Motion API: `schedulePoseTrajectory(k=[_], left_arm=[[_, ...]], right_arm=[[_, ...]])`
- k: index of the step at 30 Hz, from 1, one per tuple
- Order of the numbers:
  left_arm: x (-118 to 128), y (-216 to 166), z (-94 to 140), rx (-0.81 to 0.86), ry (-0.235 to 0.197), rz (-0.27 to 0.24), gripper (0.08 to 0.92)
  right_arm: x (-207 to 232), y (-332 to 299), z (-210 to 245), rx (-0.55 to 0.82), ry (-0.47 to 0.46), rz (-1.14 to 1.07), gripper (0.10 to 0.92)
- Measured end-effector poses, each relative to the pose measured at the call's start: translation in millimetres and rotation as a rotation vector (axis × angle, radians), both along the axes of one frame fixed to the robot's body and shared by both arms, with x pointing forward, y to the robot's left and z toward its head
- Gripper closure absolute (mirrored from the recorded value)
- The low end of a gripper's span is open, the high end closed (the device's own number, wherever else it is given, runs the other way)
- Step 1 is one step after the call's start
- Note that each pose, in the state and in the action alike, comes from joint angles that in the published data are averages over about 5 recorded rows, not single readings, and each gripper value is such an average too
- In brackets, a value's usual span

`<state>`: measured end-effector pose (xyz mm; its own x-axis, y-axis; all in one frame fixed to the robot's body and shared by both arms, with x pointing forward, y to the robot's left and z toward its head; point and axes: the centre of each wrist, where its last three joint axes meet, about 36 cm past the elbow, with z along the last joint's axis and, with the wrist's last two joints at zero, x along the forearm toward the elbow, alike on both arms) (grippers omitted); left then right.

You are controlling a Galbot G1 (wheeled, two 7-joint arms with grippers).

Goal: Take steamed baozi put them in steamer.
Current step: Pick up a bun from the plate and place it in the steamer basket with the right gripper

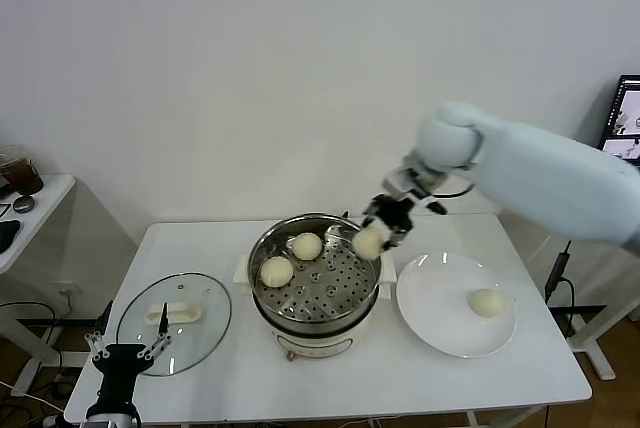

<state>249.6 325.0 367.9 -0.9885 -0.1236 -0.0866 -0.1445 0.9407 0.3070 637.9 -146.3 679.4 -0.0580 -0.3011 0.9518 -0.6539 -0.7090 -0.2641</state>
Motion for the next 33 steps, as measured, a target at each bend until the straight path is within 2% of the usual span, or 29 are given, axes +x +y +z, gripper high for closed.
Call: schedulePoseTrajectory(k=[10, 22, 33], left_arm=[[-1.1, 5.9, 2.9, 0.006, -0.007, 0.019, 0.177], [1.1, 10.9, 0.8, 0.012, -0.007, 0.031, 0.177], [3.4, 11.7, -1.8, 0.011, -0.005, 0.033, 0.177]], right_arm=[[-8.0, 97.5, -41.5, -0.097, -0.018, 0.316, 0.496], [-17.4, 142.1, -85.7, -0.194, -0.042, 0.534, 0.464], [-19.9, 147.3, -88.3, -0.194, -0.033, 0.577, 0.214]])
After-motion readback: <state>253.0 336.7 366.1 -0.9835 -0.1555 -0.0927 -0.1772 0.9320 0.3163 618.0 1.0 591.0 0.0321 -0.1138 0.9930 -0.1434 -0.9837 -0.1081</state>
